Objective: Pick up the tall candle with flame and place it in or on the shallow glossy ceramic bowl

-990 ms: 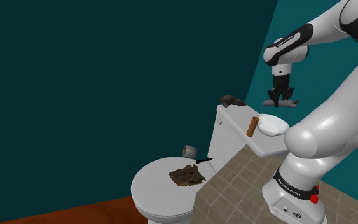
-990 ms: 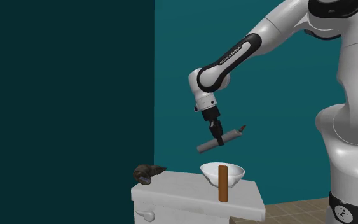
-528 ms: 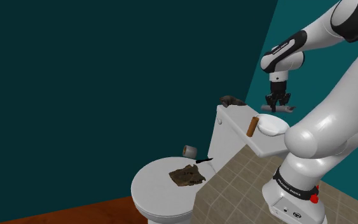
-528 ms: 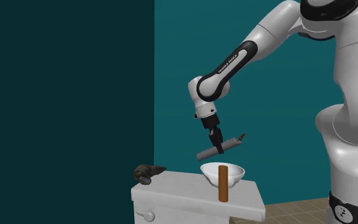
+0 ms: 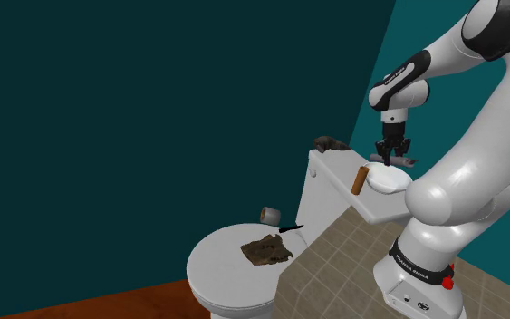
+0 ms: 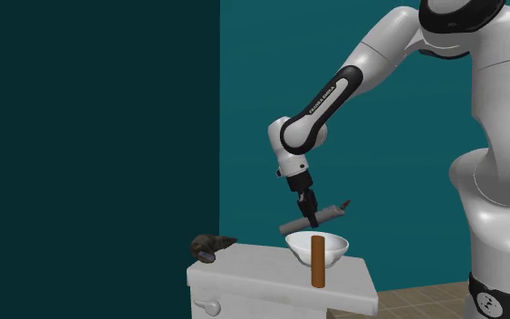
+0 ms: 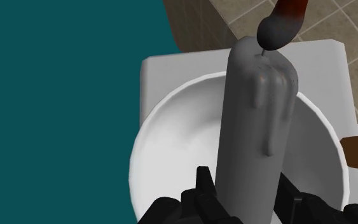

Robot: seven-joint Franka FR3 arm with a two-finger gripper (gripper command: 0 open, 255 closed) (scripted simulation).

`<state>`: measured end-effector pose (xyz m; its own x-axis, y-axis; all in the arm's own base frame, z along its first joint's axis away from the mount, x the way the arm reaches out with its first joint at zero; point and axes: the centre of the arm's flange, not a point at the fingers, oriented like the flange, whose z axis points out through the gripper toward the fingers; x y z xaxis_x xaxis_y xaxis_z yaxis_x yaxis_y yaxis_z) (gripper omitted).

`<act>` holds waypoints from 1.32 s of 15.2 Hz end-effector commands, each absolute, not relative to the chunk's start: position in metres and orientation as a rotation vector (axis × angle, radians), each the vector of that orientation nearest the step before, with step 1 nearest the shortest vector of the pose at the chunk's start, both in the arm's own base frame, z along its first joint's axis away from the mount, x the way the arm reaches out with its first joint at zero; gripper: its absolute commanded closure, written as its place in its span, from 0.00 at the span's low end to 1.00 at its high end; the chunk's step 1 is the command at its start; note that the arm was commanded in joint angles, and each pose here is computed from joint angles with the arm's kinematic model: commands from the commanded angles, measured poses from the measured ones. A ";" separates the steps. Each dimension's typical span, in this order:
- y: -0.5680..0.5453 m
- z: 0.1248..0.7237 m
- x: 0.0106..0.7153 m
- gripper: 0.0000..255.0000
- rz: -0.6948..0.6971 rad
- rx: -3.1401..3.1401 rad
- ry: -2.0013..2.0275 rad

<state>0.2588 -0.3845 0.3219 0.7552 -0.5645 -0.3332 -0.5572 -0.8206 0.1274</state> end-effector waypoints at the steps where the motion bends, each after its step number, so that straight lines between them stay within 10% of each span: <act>1: -0.384 0.321 0.259 1.00 -0.566 2.924 -0.934; 3: -0.384 0.321 0.259 1.00 -0.566 2.924 -0.934; 4: -0.384 0.321 0.259 0.00 -0.566 2.924 -0.934; 20: -0.389 0.368 0.276 0.00 -0.566 2.924 -0.934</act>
